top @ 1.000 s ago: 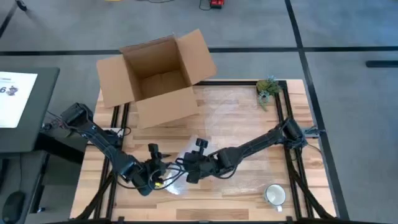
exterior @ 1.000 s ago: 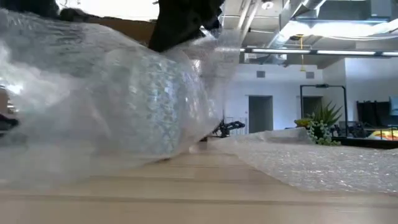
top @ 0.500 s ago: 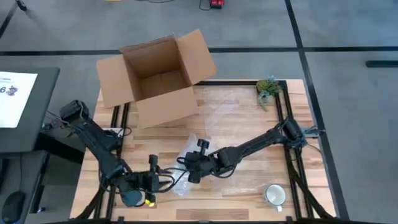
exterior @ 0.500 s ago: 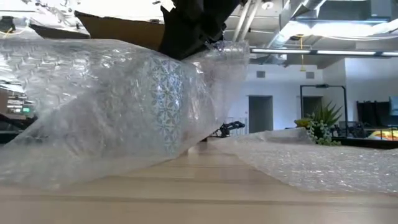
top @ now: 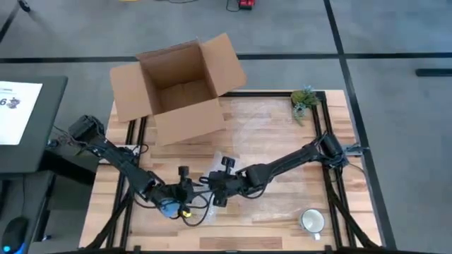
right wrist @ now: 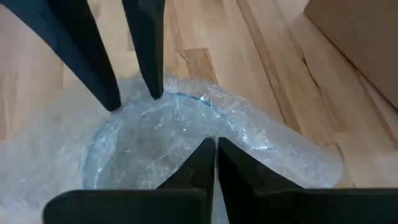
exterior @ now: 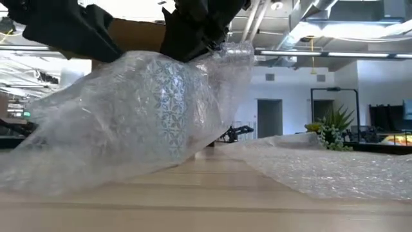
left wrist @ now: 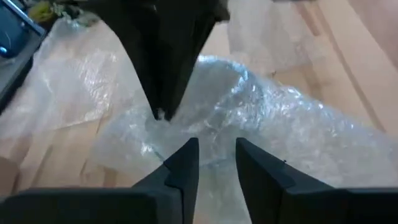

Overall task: Wrap mug
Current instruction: Wrap the green patterned mug with the bubble wrap

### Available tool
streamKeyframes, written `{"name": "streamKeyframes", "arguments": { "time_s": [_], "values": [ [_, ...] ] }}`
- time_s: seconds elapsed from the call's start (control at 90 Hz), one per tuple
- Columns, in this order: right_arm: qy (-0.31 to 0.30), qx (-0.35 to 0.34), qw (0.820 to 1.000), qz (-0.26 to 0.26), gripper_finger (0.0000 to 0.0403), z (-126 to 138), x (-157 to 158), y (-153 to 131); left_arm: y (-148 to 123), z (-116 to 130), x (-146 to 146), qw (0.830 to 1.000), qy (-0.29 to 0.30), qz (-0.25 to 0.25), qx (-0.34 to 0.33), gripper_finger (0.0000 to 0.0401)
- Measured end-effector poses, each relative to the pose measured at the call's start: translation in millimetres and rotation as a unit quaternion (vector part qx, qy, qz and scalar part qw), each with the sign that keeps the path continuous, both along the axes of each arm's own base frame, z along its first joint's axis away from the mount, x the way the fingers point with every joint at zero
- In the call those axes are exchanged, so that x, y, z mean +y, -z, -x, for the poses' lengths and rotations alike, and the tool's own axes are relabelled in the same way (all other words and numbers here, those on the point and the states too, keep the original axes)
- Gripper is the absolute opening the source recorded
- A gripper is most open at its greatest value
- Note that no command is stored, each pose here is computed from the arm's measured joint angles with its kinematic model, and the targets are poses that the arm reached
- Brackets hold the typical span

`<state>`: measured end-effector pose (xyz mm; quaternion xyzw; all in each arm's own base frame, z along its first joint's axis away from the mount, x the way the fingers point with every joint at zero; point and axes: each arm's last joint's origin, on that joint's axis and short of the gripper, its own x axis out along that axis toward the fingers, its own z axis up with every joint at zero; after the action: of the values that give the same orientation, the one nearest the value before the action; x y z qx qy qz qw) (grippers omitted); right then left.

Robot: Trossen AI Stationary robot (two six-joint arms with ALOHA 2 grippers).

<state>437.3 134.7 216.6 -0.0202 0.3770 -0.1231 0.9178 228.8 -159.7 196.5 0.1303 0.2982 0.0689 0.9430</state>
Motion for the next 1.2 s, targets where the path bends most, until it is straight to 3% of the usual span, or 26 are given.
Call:
{"name": "streamKeyframes", "arguments": {
  "time_s": [0.256, 0.6, 0.978, 1.2],
  "values": [
    [-0.005, 0.003, 1.0, 0.009, 0.0093, -3.0, 0.0, -22.8, 0.0, 0.0, 0.1, 1.0, -0.001, 0.003, 0.0, 0.0077],
    [-0.031, 0.005, 1.0, 0.007, 0.01, -3.6, 2.3, -55.4, 0.1, 0.1, 0.2, 1.0, -0.002, 0.004, 0.0, 0.0077],
    [-0.058, 0.049, 0.996, -0.043, 0.0094, -4.8, -11.2, -30.9, 0.1, 0.2, 0.1, 1.0, -0.004, 0.006, 0.0, 0.0077],
    [-0.077, 0.054, 0.991, -0.1, 0.0057, -8.8, -31.5, -2.6, -5.2, 3.2, -0.8, 1.0, 0.003, 0.008, -0.007, 0.0077]
  ]
}}
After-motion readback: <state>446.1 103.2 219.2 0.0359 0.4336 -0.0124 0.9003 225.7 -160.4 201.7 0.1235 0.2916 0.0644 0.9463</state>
